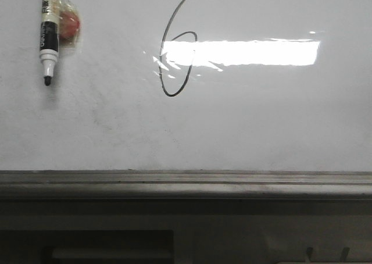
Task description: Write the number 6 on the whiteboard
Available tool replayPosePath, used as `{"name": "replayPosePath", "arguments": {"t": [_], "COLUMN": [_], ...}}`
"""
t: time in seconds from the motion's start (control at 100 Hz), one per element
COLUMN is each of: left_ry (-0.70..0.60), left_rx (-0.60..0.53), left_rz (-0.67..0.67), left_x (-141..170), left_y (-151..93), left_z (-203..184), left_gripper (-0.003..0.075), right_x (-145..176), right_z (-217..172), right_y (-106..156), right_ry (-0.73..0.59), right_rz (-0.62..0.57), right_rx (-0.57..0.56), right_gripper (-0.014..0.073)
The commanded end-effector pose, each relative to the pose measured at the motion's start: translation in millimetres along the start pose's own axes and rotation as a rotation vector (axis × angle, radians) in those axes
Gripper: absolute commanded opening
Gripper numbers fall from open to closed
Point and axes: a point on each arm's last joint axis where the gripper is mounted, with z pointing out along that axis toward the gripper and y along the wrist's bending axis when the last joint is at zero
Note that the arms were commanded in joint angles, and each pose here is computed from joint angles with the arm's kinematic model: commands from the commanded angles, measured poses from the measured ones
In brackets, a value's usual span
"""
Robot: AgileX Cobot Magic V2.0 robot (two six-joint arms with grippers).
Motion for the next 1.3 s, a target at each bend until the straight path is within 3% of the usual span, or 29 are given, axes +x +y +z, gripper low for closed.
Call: {"name": "replayPosePath", "arguments": {"t": [0.0, 0.3, 1.29], "left_ry": [-0.089, -0.073, -0.027], "left_rx": [-0.103, -0.223, -0.217], "left_rz": [-0.029, -0.044, -0.040], "left_x": [-5, 37, 40], "left_y": [6, 8, 7], "left_z": [-3, -6, -6], "left_gripper": [-0.0020, -0.0020, -0.0020], "right_x": [-13, -13, -13], "right_z": [-3, -3, -3], "right_y": [-2, -2, -2], "right_ry": [-0.082, -0.084, -0.082], "right_rz": [-0.001, -0.001, -0.001], "right_rx": [0.036, 0.037, 0.036], "right_gripper": [-0.0065, -0.0065, -0.0065]}}
